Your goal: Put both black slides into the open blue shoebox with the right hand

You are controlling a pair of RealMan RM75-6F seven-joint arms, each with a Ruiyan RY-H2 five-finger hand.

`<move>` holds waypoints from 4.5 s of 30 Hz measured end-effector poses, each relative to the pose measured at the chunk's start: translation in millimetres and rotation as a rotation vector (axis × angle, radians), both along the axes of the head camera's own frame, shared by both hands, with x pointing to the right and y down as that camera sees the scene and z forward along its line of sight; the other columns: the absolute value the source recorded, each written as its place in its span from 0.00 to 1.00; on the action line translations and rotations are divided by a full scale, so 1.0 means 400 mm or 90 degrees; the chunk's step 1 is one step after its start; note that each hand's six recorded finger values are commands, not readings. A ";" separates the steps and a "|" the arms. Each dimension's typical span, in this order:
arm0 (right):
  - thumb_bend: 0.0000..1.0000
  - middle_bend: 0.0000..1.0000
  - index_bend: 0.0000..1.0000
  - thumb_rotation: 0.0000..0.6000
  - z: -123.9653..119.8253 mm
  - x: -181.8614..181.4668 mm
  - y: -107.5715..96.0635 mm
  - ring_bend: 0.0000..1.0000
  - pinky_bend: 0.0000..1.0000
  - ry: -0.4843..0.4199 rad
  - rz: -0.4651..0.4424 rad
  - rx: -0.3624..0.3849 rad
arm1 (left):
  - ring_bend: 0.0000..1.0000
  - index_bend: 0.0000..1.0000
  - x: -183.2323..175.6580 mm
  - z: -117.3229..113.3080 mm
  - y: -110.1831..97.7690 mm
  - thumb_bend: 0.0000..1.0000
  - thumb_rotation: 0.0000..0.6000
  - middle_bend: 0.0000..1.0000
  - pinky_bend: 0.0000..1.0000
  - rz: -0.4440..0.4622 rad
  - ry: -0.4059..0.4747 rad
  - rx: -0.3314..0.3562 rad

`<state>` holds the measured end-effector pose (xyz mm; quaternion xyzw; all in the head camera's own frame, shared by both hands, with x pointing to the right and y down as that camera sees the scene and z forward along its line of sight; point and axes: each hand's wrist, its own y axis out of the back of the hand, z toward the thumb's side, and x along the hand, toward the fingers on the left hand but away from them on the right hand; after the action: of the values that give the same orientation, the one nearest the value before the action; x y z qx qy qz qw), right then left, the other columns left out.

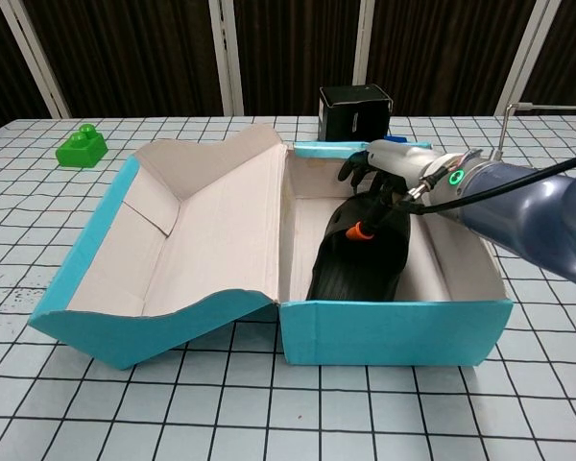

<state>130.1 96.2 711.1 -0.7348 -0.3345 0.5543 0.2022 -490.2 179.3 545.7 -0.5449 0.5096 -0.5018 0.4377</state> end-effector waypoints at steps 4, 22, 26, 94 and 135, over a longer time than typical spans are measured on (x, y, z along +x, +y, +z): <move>0.25 0.17 0.17 1.00 -0.017 -0.005 -0.007 0.22 0.06 0.005 -0.006 -0.001 | 0.00 0.07 -0.002 -0.001 0.000 0.21 1.00 0.00 0.07 -0.001 0.001 0.000; 0.25 0.16 0.16 1.00 -0.213 0.100 -0.090 0.22 0.06 0.051 0.007 0.010 | 0.00 0.07 -0.016 -0.005 -0.001 0.21 1.00 0.00 0.07 -0.015 -0.009 0.002; 0.25 0.16 0.16 1.00 -0.280 0.199 -0.132 0.22 0.06 0.089 0.041 0.037 | 0.00 0.07 -0.020 -0.012 -0.001 0.21 1.00 0.00 0.07 -0.020 -0.008 0.009; 0.25 0.11 0.15 1.00 -0.235 0.724 0.470 0.16 0.06 0.300 0.003 -0.134 | 0.00 0.07 -0.054 -0.049 -0.002 0.21 1.00 0.00 0.07 -0.052 -0.002 0.036; 0.26 0.44 0.44 1.00 -0.192 0.692 0.438 0.46 0.07 0.312 -0.068 -0.124 | 0.00 0.07 -0.040 -0.041 0.001 0.21 1.00 0.00 0.07 -0.042 0.005 0.029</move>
<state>407.1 271.6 634.1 -0.6113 -0.1818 0.7336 0.2346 -506.1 179.7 529.1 -0.5197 0.5400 -0.5022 0.4314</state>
